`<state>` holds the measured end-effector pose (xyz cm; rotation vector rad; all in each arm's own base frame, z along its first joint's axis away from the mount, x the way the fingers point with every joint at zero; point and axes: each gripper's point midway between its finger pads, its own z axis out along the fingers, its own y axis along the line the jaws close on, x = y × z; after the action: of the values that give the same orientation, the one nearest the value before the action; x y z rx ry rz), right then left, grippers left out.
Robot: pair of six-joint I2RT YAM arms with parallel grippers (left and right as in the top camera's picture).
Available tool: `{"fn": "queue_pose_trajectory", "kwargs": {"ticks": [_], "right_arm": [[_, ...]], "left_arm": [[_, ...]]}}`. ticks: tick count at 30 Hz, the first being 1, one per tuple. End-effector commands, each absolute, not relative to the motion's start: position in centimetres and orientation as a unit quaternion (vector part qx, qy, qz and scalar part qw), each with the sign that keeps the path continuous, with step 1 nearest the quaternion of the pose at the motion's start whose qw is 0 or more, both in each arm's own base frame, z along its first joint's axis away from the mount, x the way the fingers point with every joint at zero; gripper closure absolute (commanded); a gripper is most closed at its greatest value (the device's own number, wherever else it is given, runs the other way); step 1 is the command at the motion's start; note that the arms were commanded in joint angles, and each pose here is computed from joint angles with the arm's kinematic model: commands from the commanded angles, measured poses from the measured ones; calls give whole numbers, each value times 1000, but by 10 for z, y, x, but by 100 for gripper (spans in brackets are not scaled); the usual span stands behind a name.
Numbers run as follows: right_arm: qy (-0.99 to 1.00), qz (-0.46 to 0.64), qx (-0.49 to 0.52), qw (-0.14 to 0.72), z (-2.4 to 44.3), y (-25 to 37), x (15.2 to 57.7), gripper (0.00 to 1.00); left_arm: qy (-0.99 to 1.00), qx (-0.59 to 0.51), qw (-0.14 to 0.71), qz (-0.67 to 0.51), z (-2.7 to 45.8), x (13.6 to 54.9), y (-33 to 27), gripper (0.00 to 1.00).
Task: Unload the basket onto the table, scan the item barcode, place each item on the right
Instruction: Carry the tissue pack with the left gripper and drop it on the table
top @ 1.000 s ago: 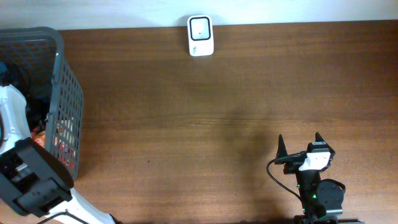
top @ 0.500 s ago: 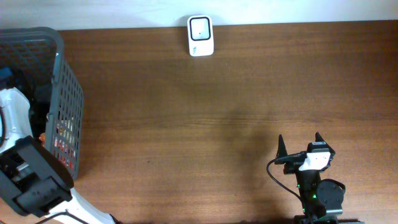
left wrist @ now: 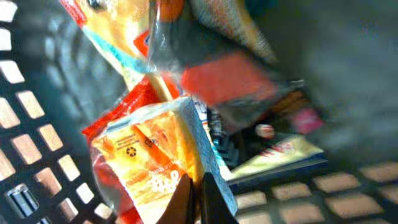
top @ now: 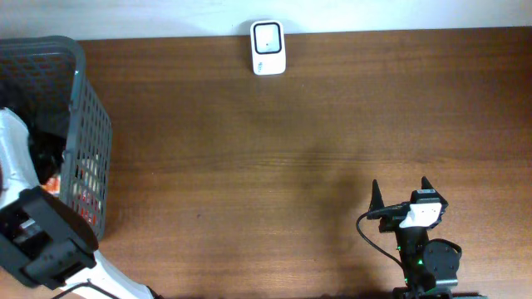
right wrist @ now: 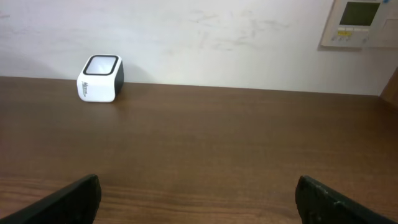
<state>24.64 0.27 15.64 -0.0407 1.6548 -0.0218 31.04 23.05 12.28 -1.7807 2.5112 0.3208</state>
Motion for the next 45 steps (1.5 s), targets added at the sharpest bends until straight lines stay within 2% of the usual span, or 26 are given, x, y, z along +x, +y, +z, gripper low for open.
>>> {"fn": "queue_pose_trajectory", "kwargs": {"ticks": [1, 3, 5, 7, 9, 12, 14, 16, 20, 24, 26, 31, 34, 36, 38, 39, 40, 41, 42, 43, 45], "right_arm": [[739, -17, -15, 673, 152, 0, 247, 2], [739, -17, -16, 673, 152, 0, 247, 2], [739, -17, -16, 673, 152, 0, 247, 2], [739, -17, -16, 673, 152, 0, 247, 2], [739, -17, -16, 673, 152, 0, 247, 2], [739, -17, -16, 673, 152, 0, 247, 2], [739, -17, -16, 673, 152, 0, 247, 2], [739, -17, -16, 673, 152, 0, 247, 2], [739, -17, -16, 673, 152, 0, 247, 2], [739, -17, -16, 673, 152, 0, 247, 2], [739, -17, -16, 673, 152, 0, 247, 2], [739, -17, -16, 673, 152, 0, 247, 2], [739, -17, -16, 673, 152, 0, 247, 2], [739, -17, -16, 673, 152, 0, 247, 2], [739, -17, -16, 673, 152, 0, 247, 2], [739, -17, -15, 673, 152, 0, 247, 2], [739, -17, -16, 673, 152, 0, 247, 1], [739, -17, -16, 673, 152, 0, 247, 2], [739, -17, -16, 673, 152, 0, 247, 2], [739, -17, -16, 673, 152, 0, 247, 2], [739, -17, -16, 673, 152, 0, 247, 2]], "left_arm": [[812, -577, 72, 54, 174, 331, 226, 100], [831, -547, 103, -2, 200, 347, 212, 100], [860, -472, 179, -79, 242, 374, 194, 100], [866, -416, 256, -107, 287, 388, 181, 100], [849, -372, 361, -104, 354, 390, 164, 100], [821, -311, 467, -107, 428, 379, 128, 100], [814, -277, 496, -119, 452, 371, 101, 100], [826, -218, 497, -153, 462, 370, 47, 100], [880, -84, 411, -222, 417, 388, -83, 100], [922, 34, 298, -245, 326, 415, -213, 100], [931, 68, 261, -246, 284, 422, -259, 100], [954, 116, 212, -176, 169, 436, -325, 100], [956, 143, 190, -171, 120, 431, -359, 100], [956, 159, 183, -166, 93, 425, -379, 91], [956, 163, 187, -155, 82, 425, -385, 86], [957, 164, 194, -144, 80, 426, -385, 79], [957, 164, 197, -139, 80, 426, -385, 64], [955, 166, 200, -141, 81, 426, -388, 32], [955, 166, 201, -142, 81, 426, -389, 18], [954, 166, 203, -144, 84, 426, -390, 9], [949, 167, 219, -151, 108, 433, -387, 5]]}}
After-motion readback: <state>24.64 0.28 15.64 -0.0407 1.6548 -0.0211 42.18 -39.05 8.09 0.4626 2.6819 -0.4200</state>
